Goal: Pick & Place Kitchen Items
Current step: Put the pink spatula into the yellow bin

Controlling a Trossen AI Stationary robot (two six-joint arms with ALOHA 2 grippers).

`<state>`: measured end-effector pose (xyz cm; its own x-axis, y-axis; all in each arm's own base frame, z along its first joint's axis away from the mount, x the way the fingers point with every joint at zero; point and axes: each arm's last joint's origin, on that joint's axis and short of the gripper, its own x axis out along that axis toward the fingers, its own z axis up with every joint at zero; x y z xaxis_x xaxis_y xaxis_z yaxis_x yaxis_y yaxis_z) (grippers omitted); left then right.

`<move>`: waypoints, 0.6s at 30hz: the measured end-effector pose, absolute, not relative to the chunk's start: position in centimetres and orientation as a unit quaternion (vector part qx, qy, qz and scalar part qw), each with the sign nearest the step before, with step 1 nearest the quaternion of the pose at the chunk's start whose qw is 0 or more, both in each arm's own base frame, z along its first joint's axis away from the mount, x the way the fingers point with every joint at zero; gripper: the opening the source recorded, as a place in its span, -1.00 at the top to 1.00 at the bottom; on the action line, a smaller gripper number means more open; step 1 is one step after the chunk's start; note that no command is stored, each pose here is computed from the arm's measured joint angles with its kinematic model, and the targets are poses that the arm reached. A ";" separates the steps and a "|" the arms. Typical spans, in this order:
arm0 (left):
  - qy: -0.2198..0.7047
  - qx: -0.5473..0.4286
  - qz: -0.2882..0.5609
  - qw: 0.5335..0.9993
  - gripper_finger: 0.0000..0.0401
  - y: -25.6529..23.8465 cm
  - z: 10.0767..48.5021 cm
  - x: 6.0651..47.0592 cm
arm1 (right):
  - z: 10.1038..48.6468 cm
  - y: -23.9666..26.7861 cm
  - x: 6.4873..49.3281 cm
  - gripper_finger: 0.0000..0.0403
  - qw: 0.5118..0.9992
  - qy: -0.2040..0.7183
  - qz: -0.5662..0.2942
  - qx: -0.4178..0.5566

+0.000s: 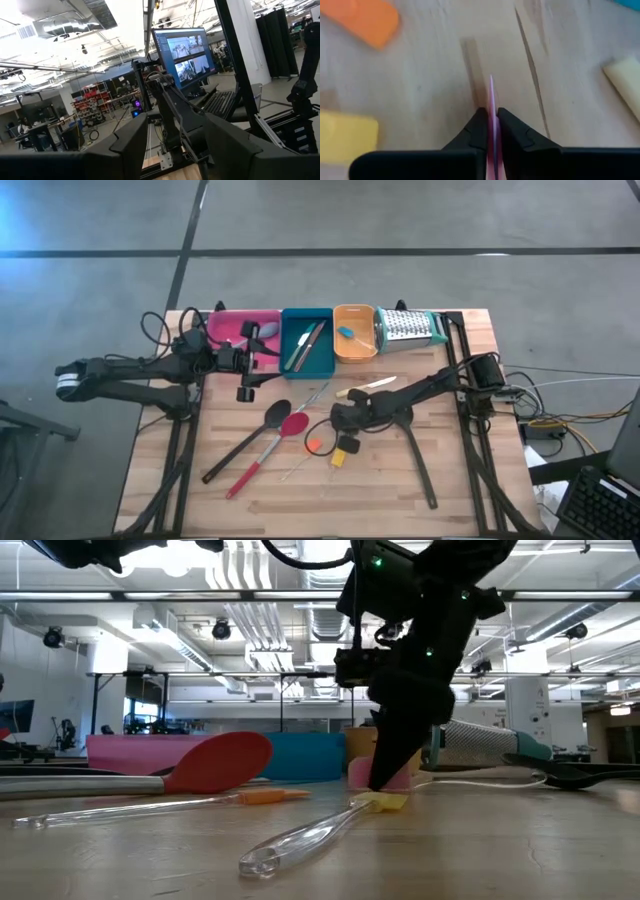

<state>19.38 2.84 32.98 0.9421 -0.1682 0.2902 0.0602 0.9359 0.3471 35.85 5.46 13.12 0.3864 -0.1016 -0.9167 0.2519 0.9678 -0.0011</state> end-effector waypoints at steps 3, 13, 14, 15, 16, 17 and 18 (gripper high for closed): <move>-0.160 0.169 -0.059 0.971 0.01 2.8 33.0 19.4 | 14.8 5.4 35.6 0.92 0.832 0.540 -0.112 0.063; -0.157 0.168 -0.059 0.971 0.01 2.8 32.9 19.4 | 24.5 1.8 34.7 0.92 0.866 0.470 -0.167 0.045; -0.156 0.168 -0.059 0.971 0.01 2.8 32.9 19.4 | 25.6 1.0 34.5 0.92 0.871 0.457 -0.173 0.049; -0.156 0.168 -0.059 0.971 0.01 2.8 32.9 19.4 | 26.5 0.2 34.4 0.92 0.876 0.444 -0.181 0.053; -0.156 0.168 -0.059 0.971 0.01 2.8 32.9 19.4 | 27.4 -0.8 34.4 0.92 0.879 0.432 -0.191 0.058; -0.156 0.168 -0.059 0.971 0.01 2.8 32.9 19.4 | 28.2 -1.7 34.3 0.92 0.882 0.421 -0.202 0.064; -0.157 0.168 -0.059 0.971 0.01 2.8 32.9 19.4 | 29.0 -2.7 34.2 0.92 0.884 0.408 -0.214 0.072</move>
<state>19.40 2.85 32.92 0.9440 -0.1678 0.2842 0.0625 0.9364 0.3454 34.16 -2.68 28.98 0.5751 -0.3189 -0.7534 0.4368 0.8983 -0.0469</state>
